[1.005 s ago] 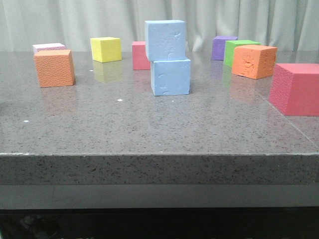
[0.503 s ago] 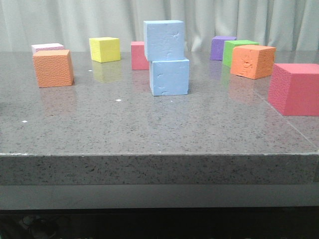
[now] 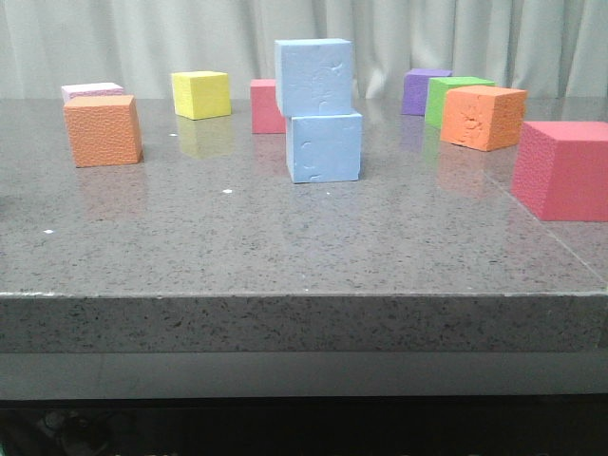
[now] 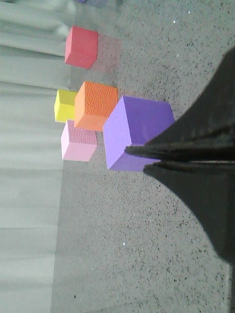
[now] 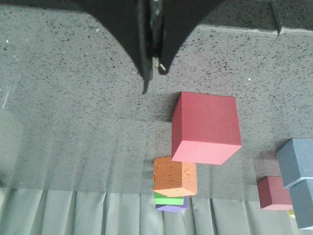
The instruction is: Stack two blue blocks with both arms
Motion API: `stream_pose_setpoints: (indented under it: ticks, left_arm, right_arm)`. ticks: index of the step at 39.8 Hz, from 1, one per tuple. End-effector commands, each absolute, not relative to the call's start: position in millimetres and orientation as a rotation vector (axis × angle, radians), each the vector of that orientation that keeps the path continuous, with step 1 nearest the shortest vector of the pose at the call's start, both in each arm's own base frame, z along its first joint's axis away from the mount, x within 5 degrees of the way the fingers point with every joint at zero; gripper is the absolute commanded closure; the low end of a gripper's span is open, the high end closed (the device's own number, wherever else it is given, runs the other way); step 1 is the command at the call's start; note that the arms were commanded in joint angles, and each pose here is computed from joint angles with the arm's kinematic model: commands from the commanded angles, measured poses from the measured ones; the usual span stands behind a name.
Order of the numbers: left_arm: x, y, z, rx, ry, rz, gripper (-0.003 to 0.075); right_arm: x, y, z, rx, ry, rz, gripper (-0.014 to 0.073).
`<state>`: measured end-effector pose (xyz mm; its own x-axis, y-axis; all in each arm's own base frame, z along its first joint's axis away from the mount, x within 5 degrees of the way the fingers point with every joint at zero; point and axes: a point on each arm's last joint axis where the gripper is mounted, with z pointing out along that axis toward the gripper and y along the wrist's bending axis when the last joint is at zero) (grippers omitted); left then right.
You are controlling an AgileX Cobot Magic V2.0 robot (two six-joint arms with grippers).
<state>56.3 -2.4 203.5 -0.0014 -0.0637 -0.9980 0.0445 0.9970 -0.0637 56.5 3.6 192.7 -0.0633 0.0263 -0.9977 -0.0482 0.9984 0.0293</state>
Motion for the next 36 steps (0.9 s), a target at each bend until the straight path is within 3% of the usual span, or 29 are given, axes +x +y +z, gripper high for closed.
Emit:
stream_pose_setpoints:
  ticks: [1, 13, 36]
  left_arm:
    - [55.9, -3.0, 200.2, -0.012, 1.5, -0.1, 0.0738]
    - [55.9, -3.0, 200.2, -0.012, 1.5, -0.1, 0.0738]
    - [55.9, -3.0, 200.2, -0.012, 1.5, -0.1, 0.0738]
  right_arm:
    - [55.1, 1.8, 202.5, -0.007, 1.518, 0.038, 0.0664]
    - [54.0, 0.2, 213.1, 0.081, 1.399, 0.105, 0.0664]
    - [54.9, 0.3, 206.5, 0.095, 1.472, 0.114, 0.0664]
